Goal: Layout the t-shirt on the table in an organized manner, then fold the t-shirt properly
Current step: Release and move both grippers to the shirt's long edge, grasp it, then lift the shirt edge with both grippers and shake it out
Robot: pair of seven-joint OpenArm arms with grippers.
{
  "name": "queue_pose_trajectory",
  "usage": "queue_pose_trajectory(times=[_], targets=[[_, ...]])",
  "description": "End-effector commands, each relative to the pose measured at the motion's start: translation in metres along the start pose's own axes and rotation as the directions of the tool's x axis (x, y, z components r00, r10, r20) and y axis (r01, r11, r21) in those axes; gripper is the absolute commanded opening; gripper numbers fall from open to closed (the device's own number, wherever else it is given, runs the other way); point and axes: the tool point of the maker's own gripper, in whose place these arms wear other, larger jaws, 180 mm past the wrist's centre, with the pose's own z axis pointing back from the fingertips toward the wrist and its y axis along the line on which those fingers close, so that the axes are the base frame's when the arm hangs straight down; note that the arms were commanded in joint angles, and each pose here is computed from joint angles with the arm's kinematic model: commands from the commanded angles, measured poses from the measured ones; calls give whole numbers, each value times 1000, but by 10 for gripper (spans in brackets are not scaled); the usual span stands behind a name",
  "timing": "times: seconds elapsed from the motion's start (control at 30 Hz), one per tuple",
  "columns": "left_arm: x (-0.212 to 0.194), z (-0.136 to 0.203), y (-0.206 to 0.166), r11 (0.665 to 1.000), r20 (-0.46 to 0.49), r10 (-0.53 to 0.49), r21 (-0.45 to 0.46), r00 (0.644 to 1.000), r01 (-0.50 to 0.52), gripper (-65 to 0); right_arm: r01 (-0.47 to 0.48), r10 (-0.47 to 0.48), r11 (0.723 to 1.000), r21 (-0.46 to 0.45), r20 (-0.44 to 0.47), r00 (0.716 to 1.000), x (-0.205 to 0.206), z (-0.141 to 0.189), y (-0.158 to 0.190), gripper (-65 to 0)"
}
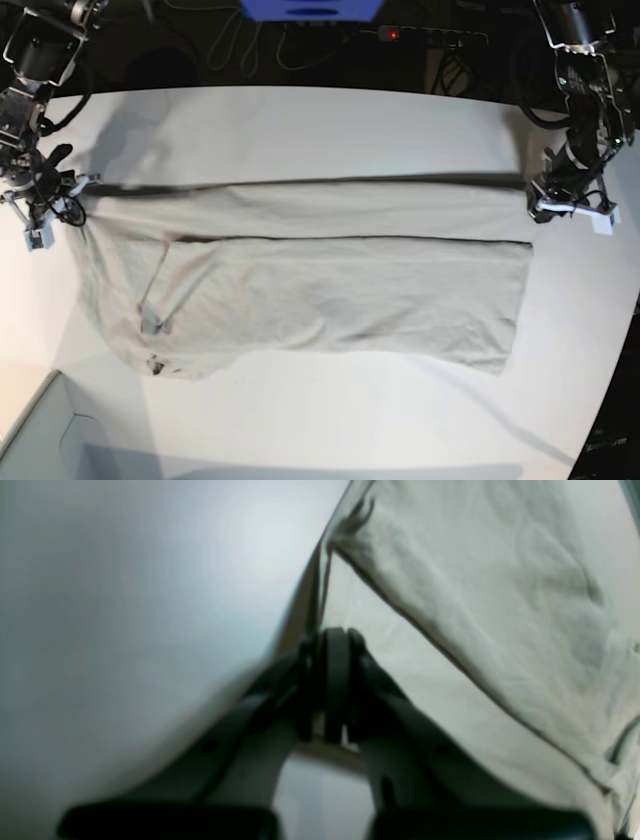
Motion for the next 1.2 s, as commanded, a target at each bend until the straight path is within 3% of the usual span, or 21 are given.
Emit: queue_pose_trajectory(times=[0.0,0.37,0.5,0.63,0.9,1.17], targets=[[20,6,-10,999,57,-28,-30,998,29,-650,-25,28,999,-35,69,997,22,10,-12,-650],[51,70,5,999,117,-50,23,992,47,-650,-192,217,971,-142,190,958,65,67,-7,-650],[81,69,-22,997,153,-72,-27,986,77,-650,-191,236,965,-180,271,933,107,72,-13,-650],[90,65,-39,994,136,-76,-62,988,85,-650,-198,250,960,-196,289,924,117,76,-16,-650],[73,64,-29,996,93,-66,-45,993,71,-650,-178,213,967,-184,193,958,60,82,-16,-650],[17,71,8,999,-34,-26,28,999,27,-650,-173,185,973,-153,69,980,-3,92,-11,-650]])
